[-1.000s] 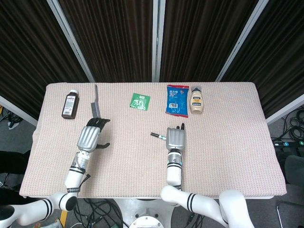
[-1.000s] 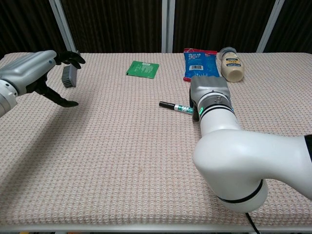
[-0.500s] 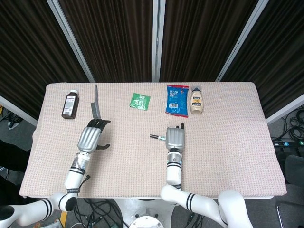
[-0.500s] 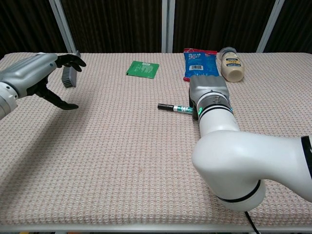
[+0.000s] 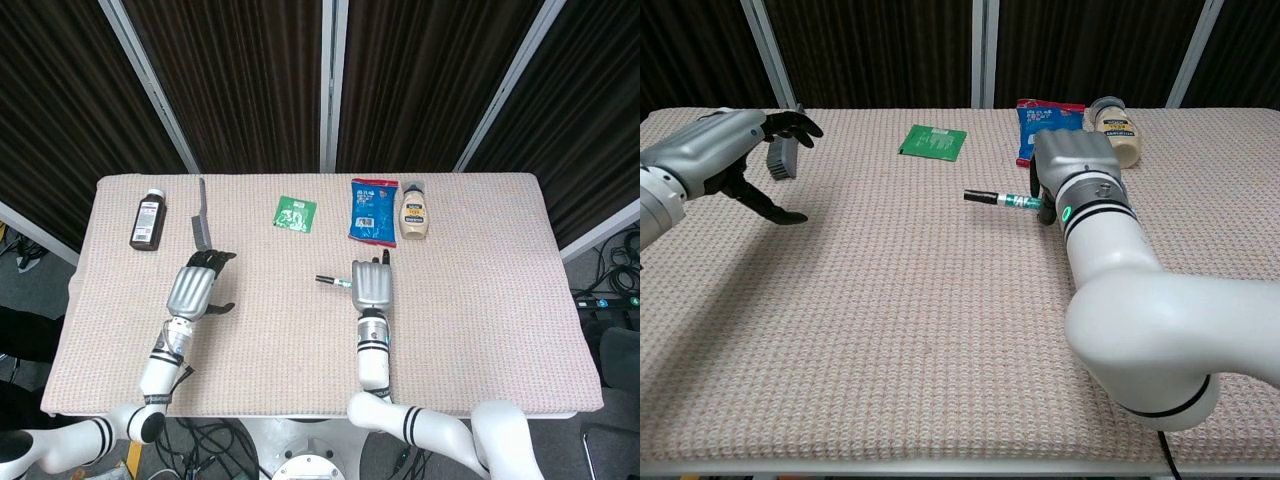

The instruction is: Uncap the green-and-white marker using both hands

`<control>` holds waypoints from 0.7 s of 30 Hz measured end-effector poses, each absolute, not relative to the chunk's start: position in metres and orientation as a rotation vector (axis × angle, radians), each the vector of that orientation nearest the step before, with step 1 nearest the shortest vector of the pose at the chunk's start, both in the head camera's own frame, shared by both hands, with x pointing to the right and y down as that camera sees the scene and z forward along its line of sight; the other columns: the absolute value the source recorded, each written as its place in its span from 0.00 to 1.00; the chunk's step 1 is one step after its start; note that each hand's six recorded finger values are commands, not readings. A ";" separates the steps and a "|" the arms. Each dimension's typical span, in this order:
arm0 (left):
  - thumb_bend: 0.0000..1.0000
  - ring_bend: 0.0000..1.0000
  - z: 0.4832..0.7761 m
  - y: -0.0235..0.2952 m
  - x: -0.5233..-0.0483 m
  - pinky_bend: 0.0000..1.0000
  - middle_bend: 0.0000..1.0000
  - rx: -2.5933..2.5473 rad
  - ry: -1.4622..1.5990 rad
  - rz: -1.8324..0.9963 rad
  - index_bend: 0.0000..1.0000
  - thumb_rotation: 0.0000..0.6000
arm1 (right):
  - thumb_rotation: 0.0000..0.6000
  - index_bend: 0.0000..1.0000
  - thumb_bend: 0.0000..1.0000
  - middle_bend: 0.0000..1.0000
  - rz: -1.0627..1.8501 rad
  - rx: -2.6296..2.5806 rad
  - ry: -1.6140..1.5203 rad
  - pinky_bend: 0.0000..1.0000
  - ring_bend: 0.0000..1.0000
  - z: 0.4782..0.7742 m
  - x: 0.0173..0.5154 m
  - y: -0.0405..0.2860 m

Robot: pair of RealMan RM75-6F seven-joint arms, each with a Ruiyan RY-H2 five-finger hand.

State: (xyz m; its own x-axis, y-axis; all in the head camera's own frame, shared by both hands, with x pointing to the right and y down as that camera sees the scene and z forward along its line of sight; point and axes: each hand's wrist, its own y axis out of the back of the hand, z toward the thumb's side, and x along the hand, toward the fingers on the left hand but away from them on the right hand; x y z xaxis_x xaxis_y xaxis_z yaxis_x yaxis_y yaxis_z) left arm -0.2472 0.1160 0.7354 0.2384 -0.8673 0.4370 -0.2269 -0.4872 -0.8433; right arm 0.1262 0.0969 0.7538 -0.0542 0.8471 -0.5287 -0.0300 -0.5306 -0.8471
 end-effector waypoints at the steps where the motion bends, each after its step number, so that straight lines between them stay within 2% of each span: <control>1: 0.03 0.14 0.735 0.115 -0.245 0.20 0.21 -1.862 0.995 -1.259 0.19 1.00 | 1.00 0.68 0.27 0.62 1.650 -1.550 -0.894 0.13 0.36 0.750 0.127 0.095; 7: 0.12 0.18 0.728 0.108 -0.226 0.28 0.28 -1.819 0.957 -1.177 0.25 1.00 | 1.00 0.68 0.27 0.62 1.534 -1.500 -0.894 0.13 0.36 0.723 0.132 0.076; 11: 0.13 0.20 0.722 0.103 -0.205 0.30 0.29 -1.763 0.924 -1.097 0.26 1.00 | 1.00 0.68 0.27 0.62 1.470 -1.433 -0.864 0.13 0.36 0.710 0.128 0.065; 21: 0.17 0.24 0.721 0.086 -0.177 0.34 0.32 -1.599 0.884 -1.180 0.29 1.00 | 1.00 0.68 0.27 0.62 1.417 -1.455 -0.817 0.13 0.36 0.717 0.105 0.069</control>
State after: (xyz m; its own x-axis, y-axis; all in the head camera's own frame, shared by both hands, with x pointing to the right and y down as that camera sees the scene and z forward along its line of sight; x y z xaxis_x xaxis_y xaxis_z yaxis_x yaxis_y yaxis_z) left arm -0.1771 0.0861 0.7206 0.2792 -0.9151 0.2908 -0.0221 -0.3089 -0.9508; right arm 0.1047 0.0695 0.7167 0.1183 0.9191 -0.3759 -0.1355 -0.3600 -0.9230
